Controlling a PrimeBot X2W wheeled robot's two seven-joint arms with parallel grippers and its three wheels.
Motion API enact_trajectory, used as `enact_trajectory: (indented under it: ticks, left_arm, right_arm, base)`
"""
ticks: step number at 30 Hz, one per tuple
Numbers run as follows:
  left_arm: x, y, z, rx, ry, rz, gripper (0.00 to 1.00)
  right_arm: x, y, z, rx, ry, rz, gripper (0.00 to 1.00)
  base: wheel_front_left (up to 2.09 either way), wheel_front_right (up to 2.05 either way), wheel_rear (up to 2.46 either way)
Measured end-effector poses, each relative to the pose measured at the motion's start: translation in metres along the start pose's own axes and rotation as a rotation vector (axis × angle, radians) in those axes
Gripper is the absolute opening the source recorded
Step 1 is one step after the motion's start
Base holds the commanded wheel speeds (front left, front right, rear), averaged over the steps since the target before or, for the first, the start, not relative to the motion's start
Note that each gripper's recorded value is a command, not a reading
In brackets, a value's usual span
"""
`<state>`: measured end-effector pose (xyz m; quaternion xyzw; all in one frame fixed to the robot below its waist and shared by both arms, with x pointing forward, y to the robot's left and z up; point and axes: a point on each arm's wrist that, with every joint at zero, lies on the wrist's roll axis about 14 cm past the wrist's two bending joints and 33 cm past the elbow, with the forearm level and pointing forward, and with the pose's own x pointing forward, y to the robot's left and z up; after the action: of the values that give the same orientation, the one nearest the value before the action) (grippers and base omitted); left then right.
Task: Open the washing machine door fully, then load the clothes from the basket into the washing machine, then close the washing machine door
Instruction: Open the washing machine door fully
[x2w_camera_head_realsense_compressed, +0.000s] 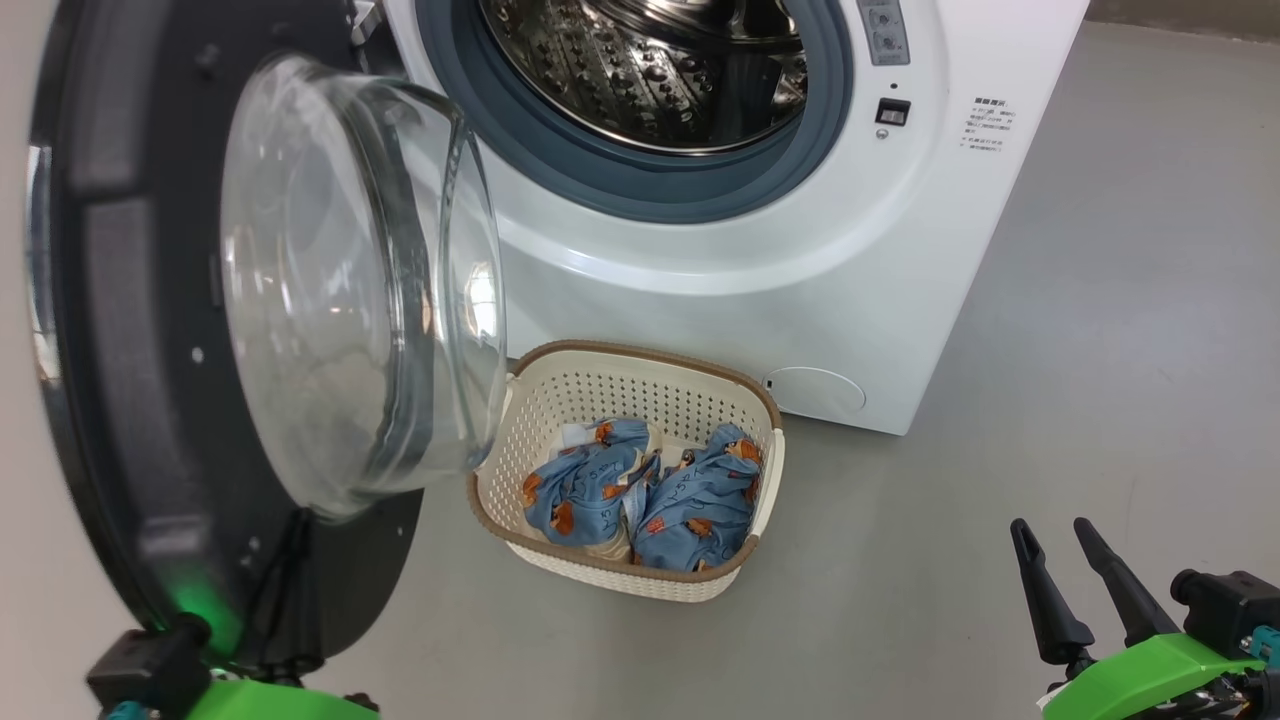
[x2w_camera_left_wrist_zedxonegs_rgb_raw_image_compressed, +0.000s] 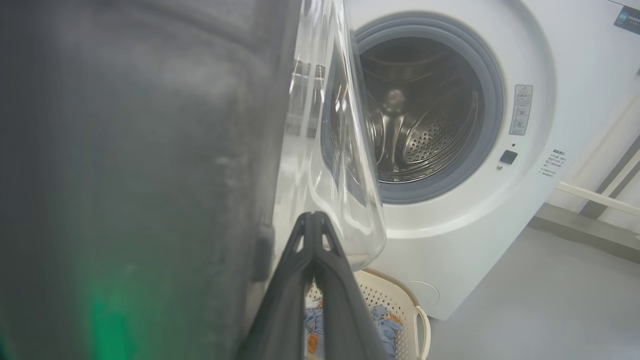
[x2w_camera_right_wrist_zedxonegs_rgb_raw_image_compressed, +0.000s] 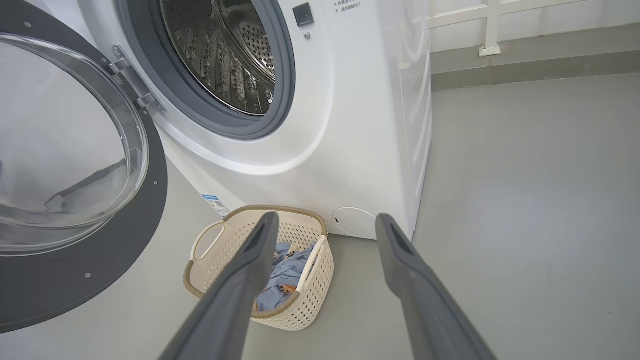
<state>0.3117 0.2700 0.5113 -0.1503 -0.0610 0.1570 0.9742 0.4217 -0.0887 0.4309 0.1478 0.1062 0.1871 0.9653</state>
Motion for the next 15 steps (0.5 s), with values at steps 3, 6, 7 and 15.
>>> enact_trajectory:
  ticks: [3, 6, 7, 15]
  left_arm:
    - [0.0, 0.011, 0.004, 0.016, -0.008, 0.032, 0.0]
    - [0.0, 0.023, 0.008, 0.034, -0.016, 0.067, 0.0]
    - [0.0, 0.027, 0.009, 0.039, -0.017, 0.077, 0.0]
    - [-0.001, 0.05, 0.019, 0.077, -0.036, 0.131, 0.0]
  right_arm:
    - [0.001, 0.0, 0.0, -0.003, 0.001, 0.002, 1.0]
    - [0.001, 0.0, -0.001, -0.004, 0.003, 0.003, 1.0]
    - [0.001, 0.0, -0.001, -0.004, 0.003, 0.003, 1.0]
    - [0.003, -0.001, -0.001, -0.012, 0.004, 0.002, 1.0]
  base:
    - [0.0, 0.0, 0.0]
    - [0.0, 0.0, 0.0]
    - [0.0, 0.0, 0.0]
    - [0.0, 0.0, 0.0]
